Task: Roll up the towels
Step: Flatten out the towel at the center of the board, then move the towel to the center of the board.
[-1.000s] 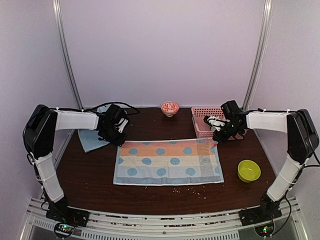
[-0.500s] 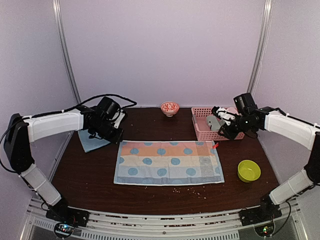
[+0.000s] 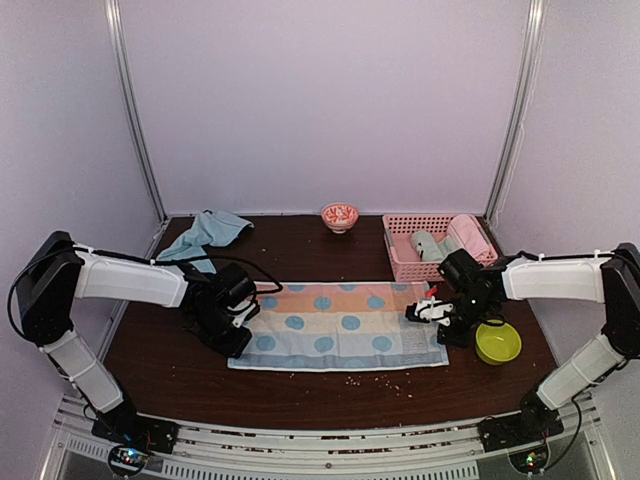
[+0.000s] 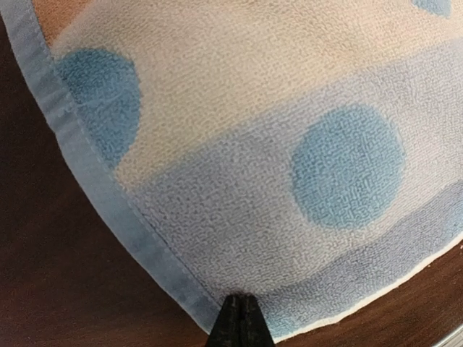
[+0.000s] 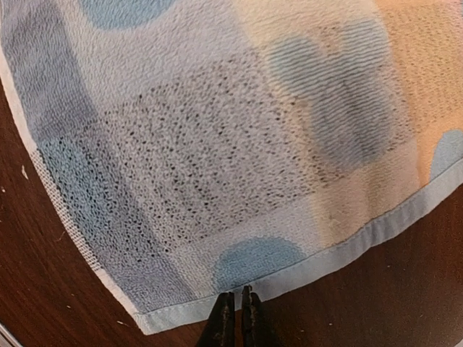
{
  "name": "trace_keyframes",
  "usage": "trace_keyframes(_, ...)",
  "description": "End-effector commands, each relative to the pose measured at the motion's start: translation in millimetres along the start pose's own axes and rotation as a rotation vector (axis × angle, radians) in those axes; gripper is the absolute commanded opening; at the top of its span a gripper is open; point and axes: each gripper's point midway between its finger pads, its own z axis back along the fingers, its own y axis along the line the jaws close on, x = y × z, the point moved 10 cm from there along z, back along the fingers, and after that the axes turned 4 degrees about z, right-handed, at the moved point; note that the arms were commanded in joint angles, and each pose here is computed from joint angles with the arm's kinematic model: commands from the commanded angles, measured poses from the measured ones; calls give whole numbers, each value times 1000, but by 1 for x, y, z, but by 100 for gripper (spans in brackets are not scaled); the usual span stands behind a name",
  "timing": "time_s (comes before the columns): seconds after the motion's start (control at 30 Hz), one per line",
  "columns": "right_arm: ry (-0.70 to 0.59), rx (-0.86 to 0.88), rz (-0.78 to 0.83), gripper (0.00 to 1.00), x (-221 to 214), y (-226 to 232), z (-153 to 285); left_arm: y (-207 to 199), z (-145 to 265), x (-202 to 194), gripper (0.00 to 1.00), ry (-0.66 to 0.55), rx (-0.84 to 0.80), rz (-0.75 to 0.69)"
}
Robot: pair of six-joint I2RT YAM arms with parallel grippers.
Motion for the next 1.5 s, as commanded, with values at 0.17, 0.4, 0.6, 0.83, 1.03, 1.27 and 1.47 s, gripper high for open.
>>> trace_keyframes(0.17,138,-4,144,5,-13,31,-20,5,-24,-36,0,88,33,73)
trace_keyframes(0.4,165,34,232,5,-15,60,-12,-3,-23,-69,0,137,41,84)
trace_keyframes(0.6,150,18,284,5,-16,69,4,10,-6,-98,0,198,109,198)
trace_keyframes(0.83,220,39,299,5,-20,69,3,14,6,-106,0,202,116,243)
trace_keyframes(1.03,64,13,243,14,9,57,46,-14,72,-50,17,-15,15,148)
trace_keyframes(1.27,-118,-85,-116,28,47,-28,76,40,101,15,44,-198,97,235)
trace_keyframes(1.47,-126,-34,-315,28,64,-73,41,87,85,60,49,-373,30,347)
